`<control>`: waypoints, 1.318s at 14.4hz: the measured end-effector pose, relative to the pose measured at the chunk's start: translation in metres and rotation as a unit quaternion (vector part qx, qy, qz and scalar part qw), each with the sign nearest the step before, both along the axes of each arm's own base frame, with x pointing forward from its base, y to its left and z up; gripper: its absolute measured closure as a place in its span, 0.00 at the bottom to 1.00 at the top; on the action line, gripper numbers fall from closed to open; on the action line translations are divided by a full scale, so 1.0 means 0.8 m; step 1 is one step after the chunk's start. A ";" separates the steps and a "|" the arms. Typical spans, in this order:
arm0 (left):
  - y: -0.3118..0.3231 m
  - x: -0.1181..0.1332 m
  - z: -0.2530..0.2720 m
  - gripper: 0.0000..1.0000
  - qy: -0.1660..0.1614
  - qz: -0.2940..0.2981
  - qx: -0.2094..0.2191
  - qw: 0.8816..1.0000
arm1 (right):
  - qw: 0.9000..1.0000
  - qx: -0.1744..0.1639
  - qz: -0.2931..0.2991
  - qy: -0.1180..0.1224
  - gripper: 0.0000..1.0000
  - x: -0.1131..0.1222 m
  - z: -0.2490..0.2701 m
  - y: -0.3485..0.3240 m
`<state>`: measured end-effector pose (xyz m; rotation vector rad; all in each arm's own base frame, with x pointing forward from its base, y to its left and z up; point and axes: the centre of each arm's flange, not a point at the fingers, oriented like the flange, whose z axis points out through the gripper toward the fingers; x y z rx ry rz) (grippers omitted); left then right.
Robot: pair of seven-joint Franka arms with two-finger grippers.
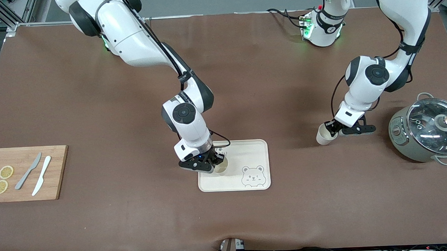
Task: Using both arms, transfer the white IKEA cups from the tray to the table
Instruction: 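Carry the cup toward the pot with the left gripper while the right gripper grasps, then carry the cup toward the cutting board with the right gripper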
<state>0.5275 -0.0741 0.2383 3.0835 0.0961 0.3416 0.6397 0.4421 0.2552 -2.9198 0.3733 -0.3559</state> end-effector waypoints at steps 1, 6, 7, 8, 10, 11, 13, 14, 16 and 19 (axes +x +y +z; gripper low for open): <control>0.000 -0.002 -0.003 0.96 0.003 0.000 0.000 1.000 | 1.000 -0.004 -0.002 0.006 0.97 0.001 0.017 -0.002; 0.000 -0.013 -0.019 0.96 0.018 -0.001 0.000 1.000 | 0.998 -0.030 0.026 0.051 0.97 0.011 0.150 -0.074; 0.000 -0.015 -0.021 0.96 0.021 -0.001 0.000 1.000 | 0.997 -0.032 0.040 0.062 0.97 0.013 0.176 -0.104; 0.000 -0.017 -0.022 0.96 0.023 -0.001 0.001 1.000 | 0.995 -0.034 0.054 0.075 0.97 0.016 0.201 -0.139; 0.001 -0.018 -0.024 0.96 0.026 -0.001 0.002 1.000 | 0.991 -0.039 0.080 0.102 0.97 0.016 0.245 -0.212; 0.001 -0.018 -0.024 0.96 0.026 -0.001 0.002 1.000 | 0.989 -0.041 0.090 0.114 0.97 0.015 0.264 -0.246; 0.001 -0.018 -0.024 0.96 0.026 -0.001 0.002 1.000 | 0.984 -0.044 0.112 0.129 0.97 0.011 0.292 -0.304; 0.001 -0.018 -0.024 0.93 0.027 -0.001 0.002 1.000 | 0.982 -0.045 0.126 0.132 0.97 0.010 0.300 -0.332; 0.001 -0.020 -0.025 0.73 0.030 -0.001 0.003 1.000 | 0.977 -0.047 0.157 0.133 0.97 0.010 0.307 -0.390; 0.001 -0.020 -0.026 0.43 0.031 -0.001 0.003 1.000 | 0.970 -0.045 0.196 0.140 0.97 0.013 0.291 -0.477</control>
